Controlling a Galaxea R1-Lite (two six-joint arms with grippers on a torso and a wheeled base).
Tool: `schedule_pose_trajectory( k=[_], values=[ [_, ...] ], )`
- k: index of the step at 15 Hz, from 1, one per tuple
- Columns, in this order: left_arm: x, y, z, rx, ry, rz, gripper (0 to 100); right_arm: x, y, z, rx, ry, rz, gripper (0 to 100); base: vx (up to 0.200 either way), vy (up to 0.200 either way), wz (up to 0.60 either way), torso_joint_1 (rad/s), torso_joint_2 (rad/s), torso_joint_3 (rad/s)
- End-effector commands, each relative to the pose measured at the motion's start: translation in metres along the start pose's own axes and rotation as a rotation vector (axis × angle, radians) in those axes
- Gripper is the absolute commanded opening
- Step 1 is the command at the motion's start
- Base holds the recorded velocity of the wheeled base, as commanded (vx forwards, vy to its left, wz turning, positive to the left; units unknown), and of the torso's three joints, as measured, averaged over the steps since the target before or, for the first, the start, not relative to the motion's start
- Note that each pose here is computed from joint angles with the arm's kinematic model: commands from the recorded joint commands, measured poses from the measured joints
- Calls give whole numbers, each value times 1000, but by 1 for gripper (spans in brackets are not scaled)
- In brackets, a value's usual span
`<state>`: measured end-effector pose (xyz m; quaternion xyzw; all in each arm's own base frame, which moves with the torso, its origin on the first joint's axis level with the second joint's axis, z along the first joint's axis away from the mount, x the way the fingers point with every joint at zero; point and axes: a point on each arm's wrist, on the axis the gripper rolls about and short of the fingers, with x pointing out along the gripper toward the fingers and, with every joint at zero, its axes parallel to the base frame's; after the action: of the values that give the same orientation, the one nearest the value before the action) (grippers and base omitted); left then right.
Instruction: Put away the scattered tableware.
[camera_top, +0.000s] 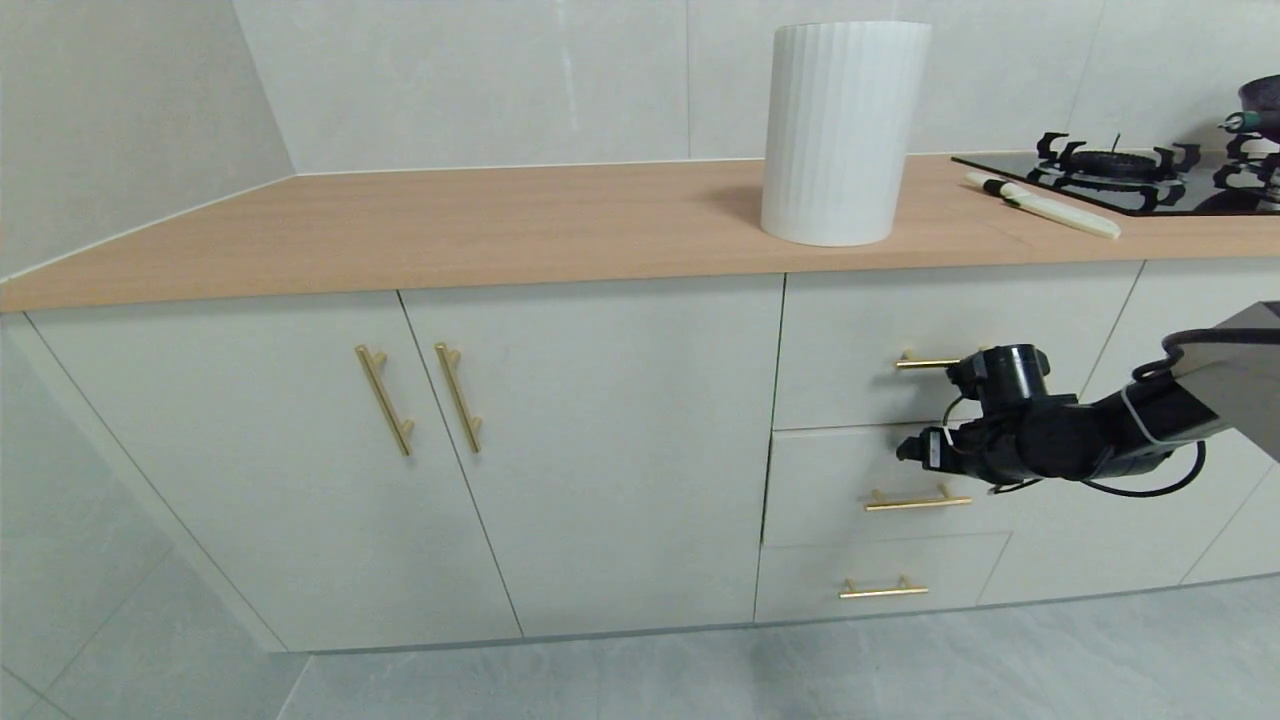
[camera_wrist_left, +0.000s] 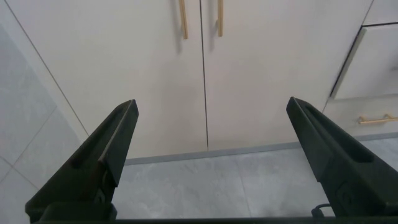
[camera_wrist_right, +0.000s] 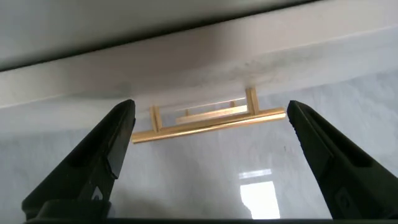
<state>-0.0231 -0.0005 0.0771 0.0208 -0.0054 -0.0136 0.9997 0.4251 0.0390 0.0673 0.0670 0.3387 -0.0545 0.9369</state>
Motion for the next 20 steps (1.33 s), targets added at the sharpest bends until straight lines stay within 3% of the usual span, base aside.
schedule_pose_trajectory(
  k=[1,4,9,14,15,16,17,20],
  values=[
    [0,0,0,0,-1,0,100,5,-1,-1,5,-22,-18,100,0,0,0,0,0,0],
    [0,0,0,0,-1,0,100,9,0,1,18,-87,-32,100,0,0,0,0,0,0],
    [0,0,0,0,-1,0,100,-7,-1,7,48,-117,-22,100,0,0,0,0,0,0],
    [0,0,0,0,-1,0,100,-132,-16,9,62,-221,4,100,0,0,0,0,0,0],
    [0,0,0,-2,-1,0,100,-198,-28,-7,71,-299,19,100,0,0,0,0,0,0],
    [0,0,0,0,-1,0,100,-210,-30,-12,69,-315,22,100,0,0,0,0,0,0],
    [0,0,0,0,-1,0,100,-263,-38,-36,73,-408,30,100,0,0,0,0,0,0],
    [0,0,0,0,-1,0,100,-341,-66,-94,-19,-619,28,100,0,0,0,0,0,0]
  ],
)
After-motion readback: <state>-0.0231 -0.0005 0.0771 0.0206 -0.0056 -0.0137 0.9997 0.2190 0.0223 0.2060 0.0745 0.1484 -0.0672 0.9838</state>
